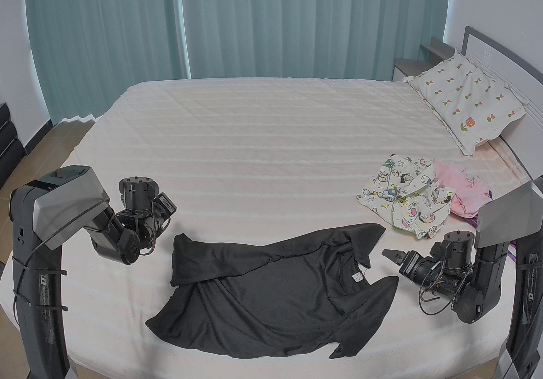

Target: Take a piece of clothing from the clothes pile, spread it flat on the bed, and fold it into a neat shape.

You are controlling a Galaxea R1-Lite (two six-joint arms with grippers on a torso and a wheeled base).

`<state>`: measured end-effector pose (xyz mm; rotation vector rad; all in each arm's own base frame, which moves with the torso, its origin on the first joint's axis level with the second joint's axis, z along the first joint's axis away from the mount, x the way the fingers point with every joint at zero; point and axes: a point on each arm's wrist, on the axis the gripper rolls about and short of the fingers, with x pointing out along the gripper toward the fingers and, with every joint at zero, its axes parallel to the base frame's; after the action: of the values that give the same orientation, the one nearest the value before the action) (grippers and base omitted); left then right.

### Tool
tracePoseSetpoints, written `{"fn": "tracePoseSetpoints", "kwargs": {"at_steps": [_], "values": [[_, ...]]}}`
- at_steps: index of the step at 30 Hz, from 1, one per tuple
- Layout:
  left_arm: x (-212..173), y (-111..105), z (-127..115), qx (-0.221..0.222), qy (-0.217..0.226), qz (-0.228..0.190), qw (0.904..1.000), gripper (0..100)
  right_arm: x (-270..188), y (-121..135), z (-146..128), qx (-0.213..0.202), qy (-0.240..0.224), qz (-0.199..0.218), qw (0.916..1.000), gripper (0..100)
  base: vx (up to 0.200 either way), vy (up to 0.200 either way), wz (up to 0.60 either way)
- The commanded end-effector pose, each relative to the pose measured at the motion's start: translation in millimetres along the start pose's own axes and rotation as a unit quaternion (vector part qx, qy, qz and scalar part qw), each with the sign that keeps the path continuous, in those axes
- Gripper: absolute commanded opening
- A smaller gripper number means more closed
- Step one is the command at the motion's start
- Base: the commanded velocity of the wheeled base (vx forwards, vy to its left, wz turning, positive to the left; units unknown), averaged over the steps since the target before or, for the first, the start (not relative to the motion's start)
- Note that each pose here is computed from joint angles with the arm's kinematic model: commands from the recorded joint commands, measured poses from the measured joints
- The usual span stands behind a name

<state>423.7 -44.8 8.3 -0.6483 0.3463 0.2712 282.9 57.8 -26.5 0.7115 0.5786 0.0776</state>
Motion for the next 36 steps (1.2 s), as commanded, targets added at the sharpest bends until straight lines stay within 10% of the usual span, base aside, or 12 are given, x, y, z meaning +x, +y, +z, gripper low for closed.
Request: {"fn": "tracePoseSetpoints", "kwargs": {"at_steps": [1, 7, 24, 25, 30, 36], "values": [[8.6, 6.3, -3.9, -0.001, 0.001, 0.007, 1.0, 100, -1.8, 5.2, 5.0, 0.01, -0.013, 0.013, 0.9998, 100, 0.0, 0.0, 0.0], [4.1, 7.1, -7.7, 0.001, 0.015, 0.006, 0.9999, 100, -6.4, 10.9, 12.4, 0.018, -0.026, 0.025, 0.9992, 100, 0.0, 0.0, 0.0], [-11.5, 27.9, -68.1, 0.181, 0.168, -0.048, 0.9678, 100, -3.0, 6.3, 5.3, 0.018, -0.012, 0.015, 0.9997, 100, 0.0, 0.0, 0.0], [-10.1, 30.2, -70.2, 0.187, 0.17, -0.045, 0.9665, 0, -3.0, 6.3, 5.3, 0.018, -0.012, 0.015, 0.9997, 100, 0.0, 0.0, 0.0], [2.7, 26.8, -60.5, 0.206, 0.125, -0.03, 0.9701, 0, -3.4, 7.0, 5.9, 0.017, -0.014, 0.016, 0.9996, 100, 0.0, 0.0, 0.0], [9.7, 4.2, -23.3, 0.117, 0.014, -0.003, 0.993, 0, -2.4, 9.8, 9.2, 0.015, -0.021, 0.023, 0.9994, 100, 0.0, 0.0, 0.0]]}}
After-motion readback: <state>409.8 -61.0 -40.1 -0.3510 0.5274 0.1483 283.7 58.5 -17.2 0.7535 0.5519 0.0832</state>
